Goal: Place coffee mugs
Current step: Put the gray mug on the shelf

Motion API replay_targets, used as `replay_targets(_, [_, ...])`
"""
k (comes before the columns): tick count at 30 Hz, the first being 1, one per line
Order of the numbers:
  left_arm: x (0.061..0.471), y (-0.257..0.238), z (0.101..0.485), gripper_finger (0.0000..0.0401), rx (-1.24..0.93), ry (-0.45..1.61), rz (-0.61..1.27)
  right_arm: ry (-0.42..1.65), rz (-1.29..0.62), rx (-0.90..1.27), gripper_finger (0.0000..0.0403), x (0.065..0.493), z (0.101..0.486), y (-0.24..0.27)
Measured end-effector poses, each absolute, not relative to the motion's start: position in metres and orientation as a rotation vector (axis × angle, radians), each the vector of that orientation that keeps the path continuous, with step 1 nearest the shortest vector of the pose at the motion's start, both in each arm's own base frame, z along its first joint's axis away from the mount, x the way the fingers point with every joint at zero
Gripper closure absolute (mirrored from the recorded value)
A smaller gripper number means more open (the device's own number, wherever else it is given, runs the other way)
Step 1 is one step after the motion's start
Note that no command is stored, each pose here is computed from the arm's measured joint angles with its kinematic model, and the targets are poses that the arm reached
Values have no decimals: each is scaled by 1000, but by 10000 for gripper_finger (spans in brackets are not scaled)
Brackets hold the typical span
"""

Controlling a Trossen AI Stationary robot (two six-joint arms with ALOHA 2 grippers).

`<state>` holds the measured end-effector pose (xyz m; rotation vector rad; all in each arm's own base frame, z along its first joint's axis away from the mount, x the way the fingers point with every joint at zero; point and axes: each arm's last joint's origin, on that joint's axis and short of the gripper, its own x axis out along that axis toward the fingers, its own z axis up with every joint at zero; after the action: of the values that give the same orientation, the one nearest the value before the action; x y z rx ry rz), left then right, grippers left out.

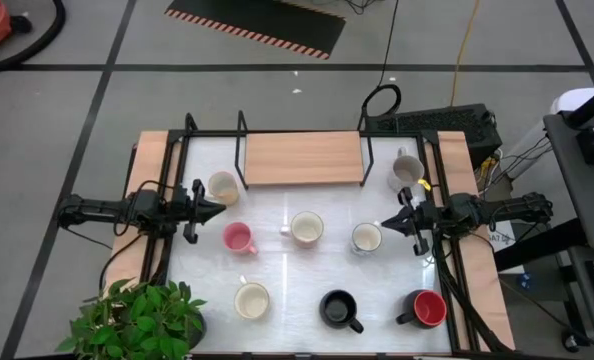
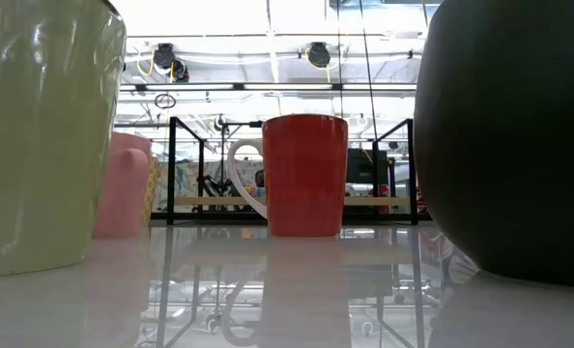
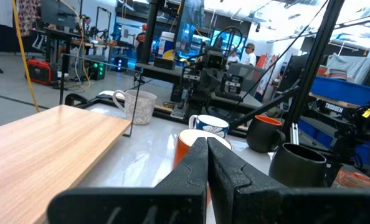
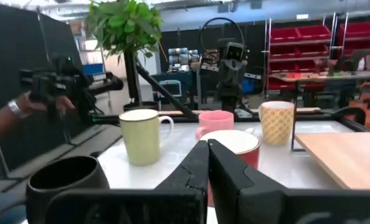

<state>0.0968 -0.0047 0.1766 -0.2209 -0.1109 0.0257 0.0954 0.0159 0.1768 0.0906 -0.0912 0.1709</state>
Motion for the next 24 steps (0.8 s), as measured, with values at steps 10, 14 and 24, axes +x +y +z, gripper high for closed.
replay_targets(10, [97, -5, 177, 400, -221, -113, 25, -45, 172, 141, 403, 98, 192, 16])
replay_targets(14, [96, -5, 179, 400, -223, -134, 23, 23, 167, 109, 403, 104, 219, 17])
replay_targets(24, [96, -5, 179, 400, -224, -138, 23, 112, 165, 19, 403, 133, 312, 22])
